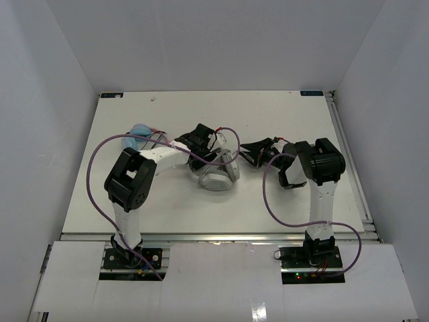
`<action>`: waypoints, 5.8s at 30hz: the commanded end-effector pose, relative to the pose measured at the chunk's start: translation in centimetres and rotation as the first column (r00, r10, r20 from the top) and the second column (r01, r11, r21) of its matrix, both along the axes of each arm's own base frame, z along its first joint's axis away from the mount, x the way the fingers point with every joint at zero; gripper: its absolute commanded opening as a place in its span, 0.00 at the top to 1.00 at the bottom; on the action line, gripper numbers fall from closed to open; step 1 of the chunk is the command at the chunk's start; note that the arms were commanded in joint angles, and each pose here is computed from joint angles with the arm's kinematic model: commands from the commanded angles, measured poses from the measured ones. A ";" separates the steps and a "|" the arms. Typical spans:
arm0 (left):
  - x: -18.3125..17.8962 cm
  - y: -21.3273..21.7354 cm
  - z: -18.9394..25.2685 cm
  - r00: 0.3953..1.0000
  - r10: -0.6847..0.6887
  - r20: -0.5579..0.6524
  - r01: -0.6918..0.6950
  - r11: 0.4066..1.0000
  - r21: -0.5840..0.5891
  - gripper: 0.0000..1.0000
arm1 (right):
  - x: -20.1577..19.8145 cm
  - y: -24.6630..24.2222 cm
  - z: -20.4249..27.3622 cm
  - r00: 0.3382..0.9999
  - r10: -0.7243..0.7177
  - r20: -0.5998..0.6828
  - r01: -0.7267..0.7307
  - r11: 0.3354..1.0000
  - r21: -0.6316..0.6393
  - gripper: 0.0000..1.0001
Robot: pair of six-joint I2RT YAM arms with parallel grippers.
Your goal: Wrap the headphones
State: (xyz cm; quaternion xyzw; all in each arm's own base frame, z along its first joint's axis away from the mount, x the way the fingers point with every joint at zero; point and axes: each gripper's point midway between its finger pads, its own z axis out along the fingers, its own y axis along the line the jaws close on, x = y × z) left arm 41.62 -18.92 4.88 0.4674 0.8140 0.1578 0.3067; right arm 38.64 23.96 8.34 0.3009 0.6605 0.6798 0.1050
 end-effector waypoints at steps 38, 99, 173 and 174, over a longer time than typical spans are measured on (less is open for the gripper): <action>3.8 1.3 8.3 0.951 0.274 0.143 -0.251 0.955 -0.160 0.02 | 0.7 -2.9 7.6 0.884 -0.008 0.468 0.044 0.997 -0.067 0.42; 0.4 -1.2 7.7 0.956 0.208 -0.206 -0.266 0.910 -0.319 0.02 | 1.6 -3.5 4.4 0.889 0.017 0.457 0.100 0.968 -0.230 0.51; -19.7 -6.1 21.7 0.984 -0.044 0.170 0.175 0.124 -0.977 0.02 | -14.3 -6.7 12.4 0.710 0.374 0.596 0.448 0.414 -0.793 0.10; -19.8 -5.9 21.9 0.983 -0.042 0.178 0.182 0.120 -0.976 0.02 | -14.3 -6.6 12.4 0.710 0.376 0.596 0.445 0.416 -0.793 0.10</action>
